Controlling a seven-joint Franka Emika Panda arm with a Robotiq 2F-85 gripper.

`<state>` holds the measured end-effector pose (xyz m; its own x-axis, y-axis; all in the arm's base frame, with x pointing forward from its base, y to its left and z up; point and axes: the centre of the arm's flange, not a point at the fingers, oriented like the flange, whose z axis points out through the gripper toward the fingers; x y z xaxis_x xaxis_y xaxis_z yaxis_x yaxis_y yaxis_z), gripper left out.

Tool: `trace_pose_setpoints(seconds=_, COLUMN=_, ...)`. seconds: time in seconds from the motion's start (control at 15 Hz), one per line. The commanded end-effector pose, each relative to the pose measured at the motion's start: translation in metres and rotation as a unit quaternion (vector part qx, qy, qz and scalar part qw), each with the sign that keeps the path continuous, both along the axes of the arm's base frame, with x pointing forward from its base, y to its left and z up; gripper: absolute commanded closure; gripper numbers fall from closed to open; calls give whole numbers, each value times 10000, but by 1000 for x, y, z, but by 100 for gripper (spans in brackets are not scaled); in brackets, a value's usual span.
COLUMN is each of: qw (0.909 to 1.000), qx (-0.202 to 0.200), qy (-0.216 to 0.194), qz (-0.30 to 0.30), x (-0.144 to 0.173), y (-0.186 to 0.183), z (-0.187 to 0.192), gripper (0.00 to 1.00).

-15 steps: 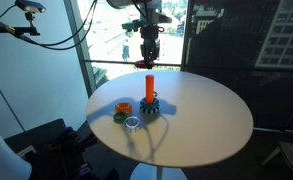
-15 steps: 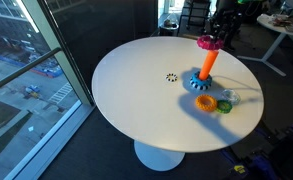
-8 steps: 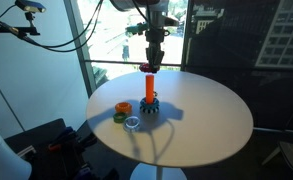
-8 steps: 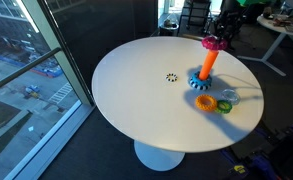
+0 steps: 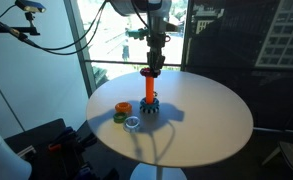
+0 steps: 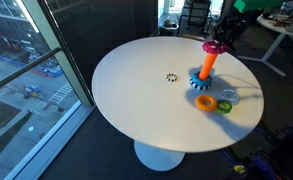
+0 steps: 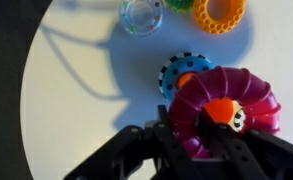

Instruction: Place the red ring on the stack

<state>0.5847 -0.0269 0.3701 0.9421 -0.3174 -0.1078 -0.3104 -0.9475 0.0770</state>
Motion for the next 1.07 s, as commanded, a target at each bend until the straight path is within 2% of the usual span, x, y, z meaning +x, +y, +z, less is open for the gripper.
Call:
trace_pose_setpoints(seconds=0.0, qw=10000, qx=-46, qy=9, qz=-80, x=-5, y=-2, z=-4, gripper=90)
trace_pose_setpoints(seconds=0.47, qw=9999, qx=-38, qy=84, qz=-83, x=-9, y=-2, z=-8, gripper=89)
trace_pose_setpoints(seconds=0.53, qw=9999, qx=-38, qy=86, qz=-82, x=-9, y=-3, z=-9, gripper=78)
trace_pose_setpoints(seconds=0.6, qw=9999, qx=-36, qy=89, qz=-81, x=-10, y=-3, z=-9, gripper=43)
trace_pose_setpoints(seconds=0.67, qw=9999, qx=-34, qy=92, qz=-85, x=-10, y=-3, z=-9, gripper=42)
trace_pose_setpoints(seconds=0.73, qw=9999, qx=-31, qy=94, qz=-86, x=-10, y=-4, z=-9, gripper=36)
trace_pose_setpoints(seconds=1.0, qw=9999, qx=-28, qy=111, qz=-85, x=-13, y=-5, z=-10, gripper=4)
